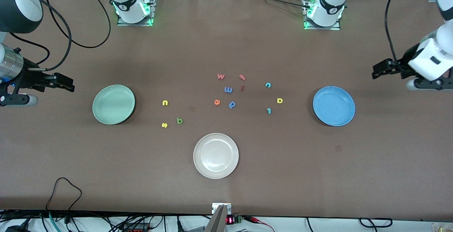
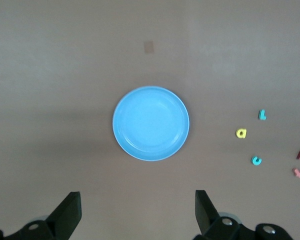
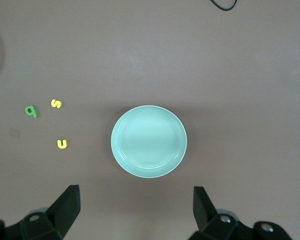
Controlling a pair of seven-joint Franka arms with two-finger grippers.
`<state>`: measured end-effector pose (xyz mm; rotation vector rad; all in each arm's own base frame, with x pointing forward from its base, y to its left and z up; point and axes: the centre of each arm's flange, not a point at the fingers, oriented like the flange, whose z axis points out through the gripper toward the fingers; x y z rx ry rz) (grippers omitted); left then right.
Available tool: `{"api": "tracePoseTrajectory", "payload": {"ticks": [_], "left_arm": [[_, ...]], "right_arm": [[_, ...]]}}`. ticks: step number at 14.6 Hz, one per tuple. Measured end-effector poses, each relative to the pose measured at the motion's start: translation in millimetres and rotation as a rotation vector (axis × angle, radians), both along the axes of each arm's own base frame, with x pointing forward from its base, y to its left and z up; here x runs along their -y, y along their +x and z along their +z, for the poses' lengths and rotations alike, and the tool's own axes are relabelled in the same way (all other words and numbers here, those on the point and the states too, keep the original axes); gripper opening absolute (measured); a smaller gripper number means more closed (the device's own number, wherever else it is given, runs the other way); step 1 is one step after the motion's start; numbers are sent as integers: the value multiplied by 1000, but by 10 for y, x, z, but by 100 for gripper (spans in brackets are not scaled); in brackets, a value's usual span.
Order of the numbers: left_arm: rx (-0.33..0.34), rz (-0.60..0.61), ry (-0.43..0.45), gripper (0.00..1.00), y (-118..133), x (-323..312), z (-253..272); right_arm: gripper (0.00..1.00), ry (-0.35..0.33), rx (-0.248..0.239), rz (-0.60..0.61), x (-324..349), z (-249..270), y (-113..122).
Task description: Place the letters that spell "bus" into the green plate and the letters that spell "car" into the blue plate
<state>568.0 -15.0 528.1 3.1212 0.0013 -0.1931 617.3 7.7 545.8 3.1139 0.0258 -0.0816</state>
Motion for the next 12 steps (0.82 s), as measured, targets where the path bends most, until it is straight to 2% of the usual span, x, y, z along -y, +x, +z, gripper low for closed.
{"api": "tracePoseTrajectory", "payload": {"ticks": [2, 6, 10, 11, 12], "left_arm": [[-61, -64, -5, 100, 148, 374, -505], [-116, -178, -28, 100, 404, 1153, -1603], [-100, -204, -33, 98, 467, 1639, -2170], [-91, -191, -31, 92, 459, 1781, -2270], [-83, -175, -28, 92, 435, 1949, -2378]], "right_arm": [[100, 1, 0, 1, -8, 0, 0], [100, 6, -13, 47, -278, -80, 14], [100, -5, -81, 137, -925, -821, 177], [100, -7, -82, 150, -1054, -1063, 234], [100, -10, -76, 155, -1169, -1284, 274]]}}
